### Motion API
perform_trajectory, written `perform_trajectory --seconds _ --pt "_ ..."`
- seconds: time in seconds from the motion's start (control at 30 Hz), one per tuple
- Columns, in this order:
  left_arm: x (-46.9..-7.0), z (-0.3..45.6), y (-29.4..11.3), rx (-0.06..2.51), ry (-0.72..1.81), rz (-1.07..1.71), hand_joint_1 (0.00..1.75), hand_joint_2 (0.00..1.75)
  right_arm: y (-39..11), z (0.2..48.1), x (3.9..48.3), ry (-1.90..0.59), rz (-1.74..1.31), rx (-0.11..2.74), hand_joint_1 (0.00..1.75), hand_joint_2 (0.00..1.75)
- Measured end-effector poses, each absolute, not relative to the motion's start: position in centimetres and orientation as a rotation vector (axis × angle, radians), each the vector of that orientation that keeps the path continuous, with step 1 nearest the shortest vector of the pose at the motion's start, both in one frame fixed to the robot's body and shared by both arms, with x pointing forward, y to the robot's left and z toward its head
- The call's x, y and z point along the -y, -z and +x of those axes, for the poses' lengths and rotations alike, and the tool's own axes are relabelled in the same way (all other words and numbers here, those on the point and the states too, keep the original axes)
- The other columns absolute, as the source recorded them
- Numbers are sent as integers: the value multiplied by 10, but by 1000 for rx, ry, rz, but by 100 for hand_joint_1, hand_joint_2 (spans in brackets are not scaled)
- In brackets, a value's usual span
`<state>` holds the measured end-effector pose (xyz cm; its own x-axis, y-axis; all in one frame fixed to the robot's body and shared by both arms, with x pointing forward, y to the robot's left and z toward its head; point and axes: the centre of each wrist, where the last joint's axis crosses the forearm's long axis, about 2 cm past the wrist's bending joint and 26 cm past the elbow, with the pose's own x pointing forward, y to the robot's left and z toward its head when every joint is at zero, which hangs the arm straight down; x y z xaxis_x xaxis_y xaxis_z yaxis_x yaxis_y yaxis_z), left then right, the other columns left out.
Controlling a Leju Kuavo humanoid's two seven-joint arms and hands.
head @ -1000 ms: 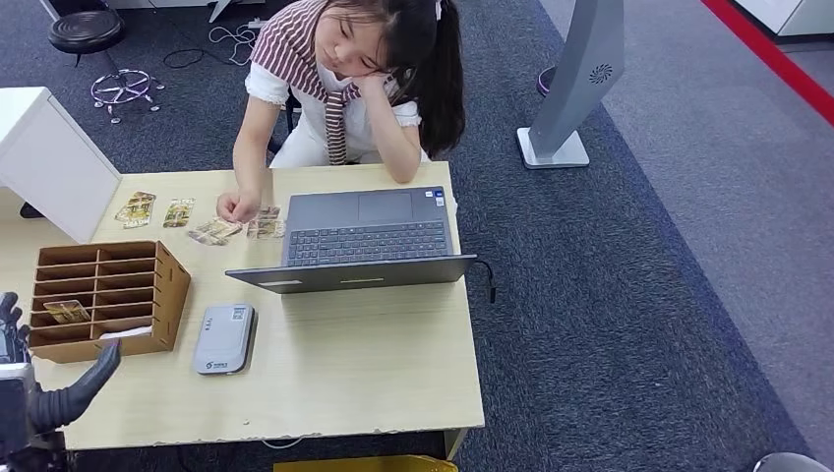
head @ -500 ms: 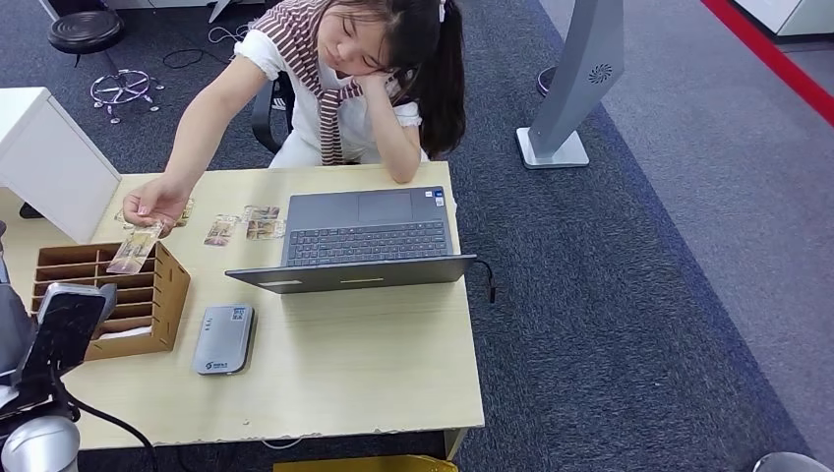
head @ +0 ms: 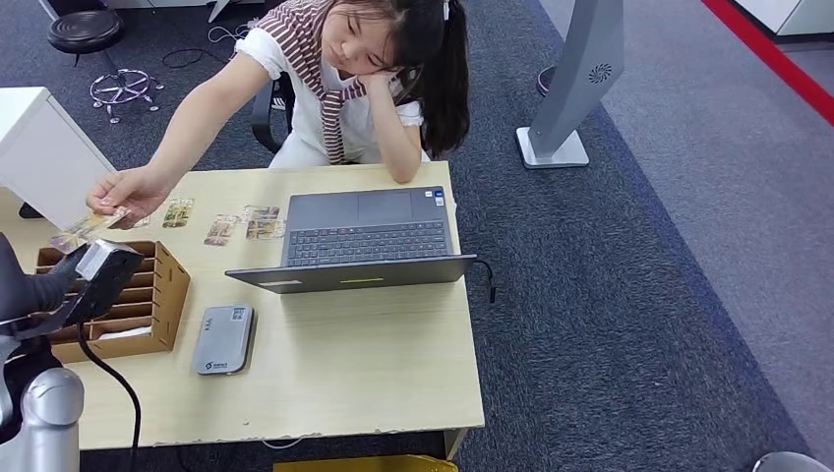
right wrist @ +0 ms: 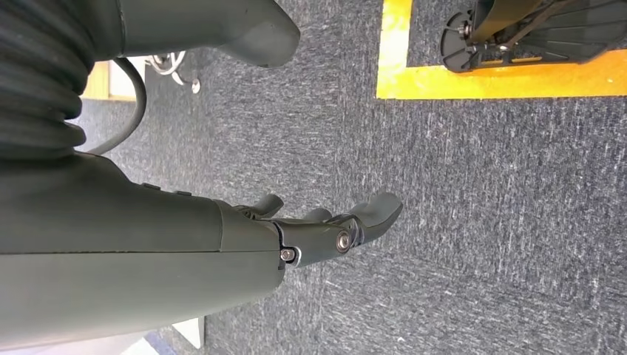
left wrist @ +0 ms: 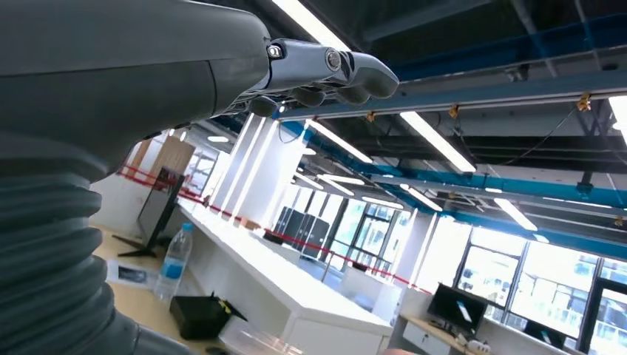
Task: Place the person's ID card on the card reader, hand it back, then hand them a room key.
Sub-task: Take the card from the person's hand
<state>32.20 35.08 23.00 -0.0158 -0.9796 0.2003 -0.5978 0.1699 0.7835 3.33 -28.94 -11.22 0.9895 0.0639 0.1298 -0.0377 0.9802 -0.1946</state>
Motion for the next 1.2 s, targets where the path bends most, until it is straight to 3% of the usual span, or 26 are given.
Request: perform_trajectory --seconds 0.3,0.43,1.2 --pt "-352 323 -230 1699 667 1528 0 175 112 33 291 -64 -191 135 0 175" --pt "-352 323 -230 1699 670 1528 175 175 112 33 292 -66 -191 134 0 175" --pt "-352 316 -219 1718 693 1460 175 175 112 33 292 -69 -190 131 0 175"
